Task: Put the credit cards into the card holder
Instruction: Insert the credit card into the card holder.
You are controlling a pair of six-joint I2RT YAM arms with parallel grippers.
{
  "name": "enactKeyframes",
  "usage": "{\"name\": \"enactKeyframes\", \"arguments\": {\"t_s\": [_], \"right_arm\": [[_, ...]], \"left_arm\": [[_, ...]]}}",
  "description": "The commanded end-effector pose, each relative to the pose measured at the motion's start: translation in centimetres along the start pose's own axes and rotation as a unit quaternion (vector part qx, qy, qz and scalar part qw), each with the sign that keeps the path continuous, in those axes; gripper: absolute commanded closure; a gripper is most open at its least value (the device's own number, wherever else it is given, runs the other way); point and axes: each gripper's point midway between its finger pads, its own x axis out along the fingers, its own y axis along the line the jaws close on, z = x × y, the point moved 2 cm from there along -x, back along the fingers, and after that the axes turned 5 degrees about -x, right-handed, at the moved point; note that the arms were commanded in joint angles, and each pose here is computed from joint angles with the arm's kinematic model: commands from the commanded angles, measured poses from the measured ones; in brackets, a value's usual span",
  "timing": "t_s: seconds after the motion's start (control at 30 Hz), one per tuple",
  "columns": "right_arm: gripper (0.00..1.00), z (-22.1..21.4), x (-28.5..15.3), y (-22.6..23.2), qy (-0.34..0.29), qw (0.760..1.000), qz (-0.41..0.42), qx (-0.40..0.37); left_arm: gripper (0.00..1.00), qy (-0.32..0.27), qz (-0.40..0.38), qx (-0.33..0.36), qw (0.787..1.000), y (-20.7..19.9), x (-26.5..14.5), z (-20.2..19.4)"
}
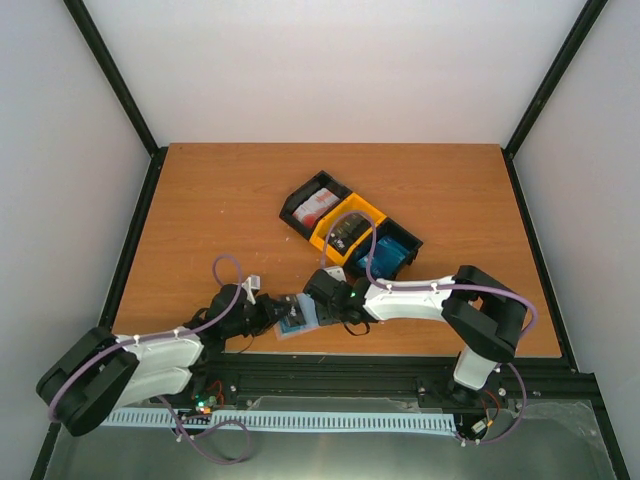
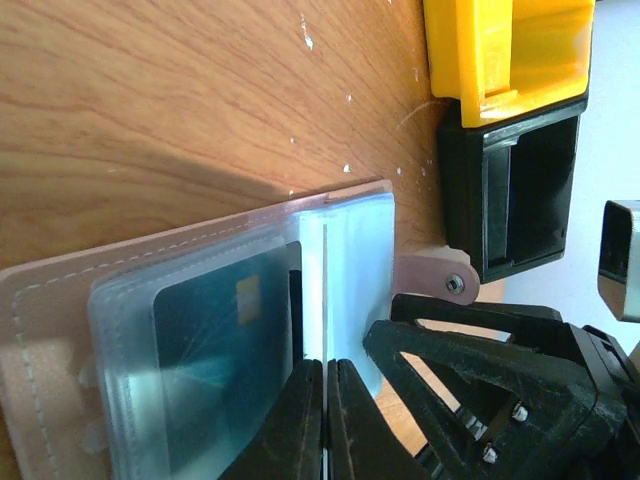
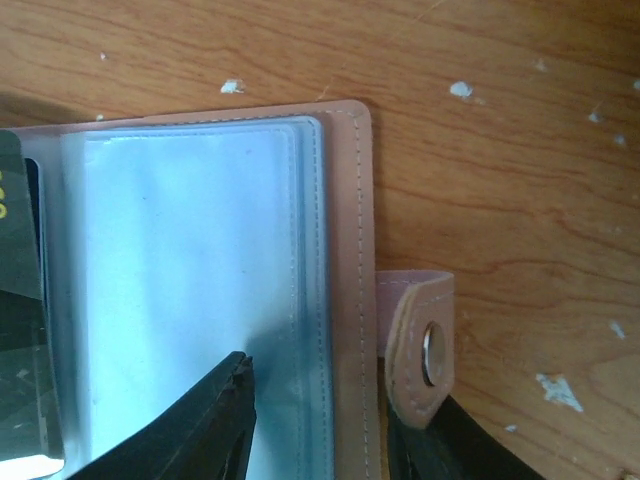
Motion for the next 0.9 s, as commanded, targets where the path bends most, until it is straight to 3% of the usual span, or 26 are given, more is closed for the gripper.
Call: {"name": "enactKeyframes", "arguments": {"t_s": [0.0, 0.87], "right_arm": [[0.63, -1.1, 1.1, -0.2, 0.020, 1.000, 0.007, 0.018], [0.67, -2.4, 1.5, -0.8, 0.039, 0.999, 0.011, 0.032]], "left_arm": [[0.99, -0.002, -0.034, -0.001, 0.999, -1.1, 0.2, 0.0], [0.99, 0.009, -0.045, -0.020, 0.999, -1.2, 1.5, 0.0]]}}
